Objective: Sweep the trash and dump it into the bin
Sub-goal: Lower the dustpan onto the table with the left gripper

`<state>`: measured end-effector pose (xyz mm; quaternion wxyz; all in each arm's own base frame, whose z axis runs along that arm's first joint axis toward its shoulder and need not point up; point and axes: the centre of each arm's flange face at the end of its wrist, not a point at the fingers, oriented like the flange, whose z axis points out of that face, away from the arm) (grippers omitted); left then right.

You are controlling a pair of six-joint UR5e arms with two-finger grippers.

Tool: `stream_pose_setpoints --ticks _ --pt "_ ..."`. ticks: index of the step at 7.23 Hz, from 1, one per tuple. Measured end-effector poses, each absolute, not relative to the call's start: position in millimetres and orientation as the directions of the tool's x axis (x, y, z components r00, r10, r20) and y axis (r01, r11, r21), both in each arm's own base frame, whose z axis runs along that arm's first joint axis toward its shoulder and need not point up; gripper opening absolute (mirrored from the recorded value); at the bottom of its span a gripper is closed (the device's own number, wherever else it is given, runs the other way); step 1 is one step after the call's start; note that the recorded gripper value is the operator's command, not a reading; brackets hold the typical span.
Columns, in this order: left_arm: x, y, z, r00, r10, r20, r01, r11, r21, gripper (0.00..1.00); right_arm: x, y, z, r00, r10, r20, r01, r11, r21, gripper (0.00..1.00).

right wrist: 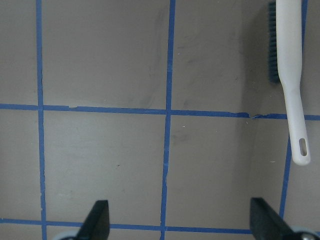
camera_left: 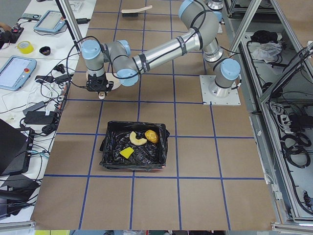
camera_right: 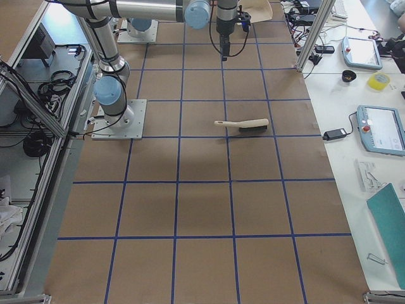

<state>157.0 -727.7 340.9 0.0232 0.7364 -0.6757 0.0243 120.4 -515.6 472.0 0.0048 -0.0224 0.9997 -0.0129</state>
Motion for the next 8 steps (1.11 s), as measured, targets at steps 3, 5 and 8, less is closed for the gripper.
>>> stream_pose_setpoints --ticks 3,5,8 --pt "116 -722 299 0.017 -1.000 -0.002 -1.000 -0.017 0.010 0.00 120 -515 471 -0.999 -0.044 -0.008 -0.044 0.999 -0.023 1.00" --pt "107 -711 279 -0.009 -0.999 -0.037 -1.000 0.008 0.022 0.00 120 -514 472 -0.999 -0.044 -0.004 -0.043 0.999 -0.025 1.00" --pt "84 -697 254 -0.035 -0.999 -0.021 -0.999 0.035 0.015 0.00 119 -512 475 -0.999 -0.043 -0.002 -0.043 0.999 -0.031 1.00"
